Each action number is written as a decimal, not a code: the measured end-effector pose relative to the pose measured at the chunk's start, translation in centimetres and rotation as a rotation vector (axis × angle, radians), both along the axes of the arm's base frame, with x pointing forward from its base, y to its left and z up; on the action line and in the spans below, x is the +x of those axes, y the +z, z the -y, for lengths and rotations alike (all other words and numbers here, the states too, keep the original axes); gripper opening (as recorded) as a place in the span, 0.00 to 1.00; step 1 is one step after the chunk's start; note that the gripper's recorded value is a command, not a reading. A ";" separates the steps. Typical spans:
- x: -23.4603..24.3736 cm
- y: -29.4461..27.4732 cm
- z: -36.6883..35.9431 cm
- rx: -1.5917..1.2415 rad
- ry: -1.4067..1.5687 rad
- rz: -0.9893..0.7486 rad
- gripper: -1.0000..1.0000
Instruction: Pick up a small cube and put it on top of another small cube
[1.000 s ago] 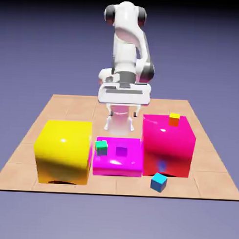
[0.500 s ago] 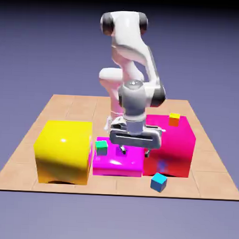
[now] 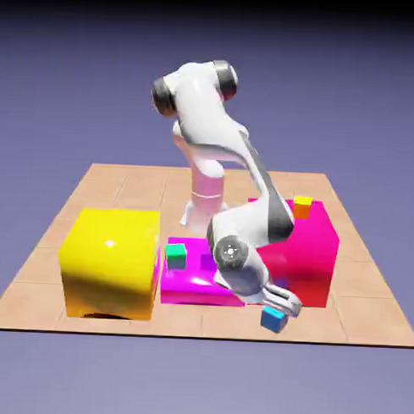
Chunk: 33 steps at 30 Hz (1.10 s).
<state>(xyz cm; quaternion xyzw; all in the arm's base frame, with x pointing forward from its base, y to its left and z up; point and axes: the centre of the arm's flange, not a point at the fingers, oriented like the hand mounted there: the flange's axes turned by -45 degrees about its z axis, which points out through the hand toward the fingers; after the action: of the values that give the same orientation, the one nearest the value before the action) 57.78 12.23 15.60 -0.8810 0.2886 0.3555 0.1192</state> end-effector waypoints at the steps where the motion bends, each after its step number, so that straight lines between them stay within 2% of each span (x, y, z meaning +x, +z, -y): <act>1: 0.1 -0.3 -0.1 0.008 -0.006 -0.019 0.50; 2: 0.1 -0.3 -0.1 0.008 -0.006 -0.019 0.50; 5: -2.5 -5.3 -2.0 0.008 -0.006 -0.019 0.50; 6: -2.8 -5.8 -2.2 0.008 -0.006 -0.019 0.00; 8: -2.8 -5.8 -2.2 0.010 -0.007 -0.019 0.00; 12: 0.7 0.6 0.6 0.007 -0.005 0.002 0.00; 22: -1.1 8.0 4.9 -0.115 0.494 0.215 0.00; 25: -1.8 11.1 6.3 -0.133 0.636 0.257 0.00; 33: -8.1 13.3 8.6 -0.139 1.149 0.188 0.00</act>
<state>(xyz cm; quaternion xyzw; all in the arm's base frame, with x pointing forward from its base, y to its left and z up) 49.63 3.61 28.92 -0.9297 -0.2243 0.2639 -0.1254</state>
